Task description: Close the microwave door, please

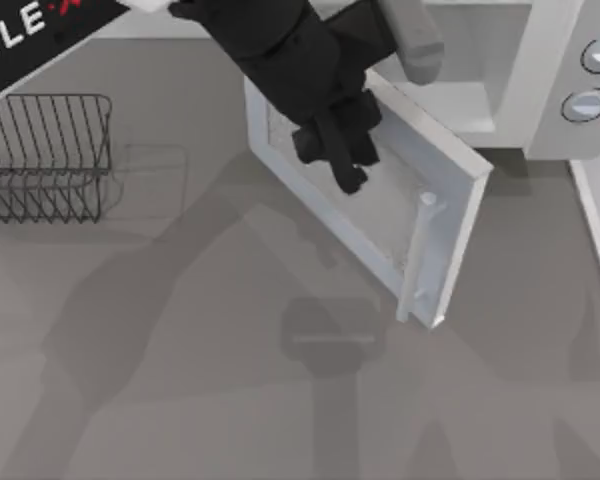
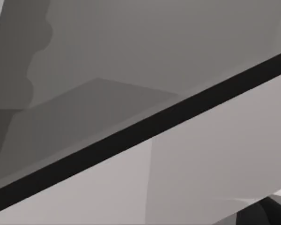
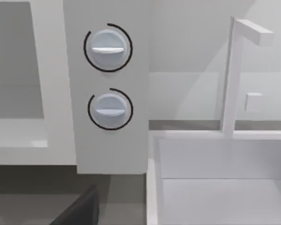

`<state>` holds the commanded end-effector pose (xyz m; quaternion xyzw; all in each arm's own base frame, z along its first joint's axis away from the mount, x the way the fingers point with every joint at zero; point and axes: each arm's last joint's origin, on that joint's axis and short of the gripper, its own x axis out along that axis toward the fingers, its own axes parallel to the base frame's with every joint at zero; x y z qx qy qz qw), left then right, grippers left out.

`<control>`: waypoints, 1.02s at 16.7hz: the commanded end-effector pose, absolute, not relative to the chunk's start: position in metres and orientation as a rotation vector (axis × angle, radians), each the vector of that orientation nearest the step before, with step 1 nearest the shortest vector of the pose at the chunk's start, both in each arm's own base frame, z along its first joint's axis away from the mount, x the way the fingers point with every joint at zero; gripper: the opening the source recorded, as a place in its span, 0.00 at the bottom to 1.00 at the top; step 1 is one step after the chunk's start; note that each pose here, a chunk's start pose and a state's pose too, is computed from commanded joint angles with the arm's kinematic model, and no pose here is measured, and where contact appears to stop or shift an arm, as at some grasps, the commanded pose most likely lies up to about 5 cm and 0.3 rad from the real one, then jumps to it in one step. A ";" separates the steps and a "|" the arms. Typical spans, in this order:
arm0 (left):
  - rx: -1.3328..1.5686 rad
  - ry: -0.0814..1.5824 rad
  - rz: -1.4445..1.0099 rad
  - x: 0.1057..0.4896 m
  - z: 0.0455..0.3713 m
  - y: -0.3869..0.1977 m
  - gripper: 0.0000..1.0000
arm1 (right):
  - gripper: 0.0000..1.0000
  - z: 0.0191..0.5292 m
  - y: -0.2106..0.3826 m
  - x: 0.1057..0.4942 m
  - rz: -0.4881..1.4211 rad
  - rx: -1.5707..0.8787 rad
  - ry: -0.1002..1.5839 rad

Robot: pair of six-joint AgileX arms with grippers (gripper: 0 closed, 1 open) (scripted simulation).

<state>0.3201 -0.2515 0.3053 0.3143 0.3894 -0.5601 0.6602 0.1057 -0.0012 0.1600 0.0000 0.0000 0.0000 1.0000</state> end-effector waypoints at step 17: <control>0.713 0.866 -1.256 0.322 0.309 -0.267 0.00 | 1.00 0.160 -0.001 0.106 0.000 0.000 0.000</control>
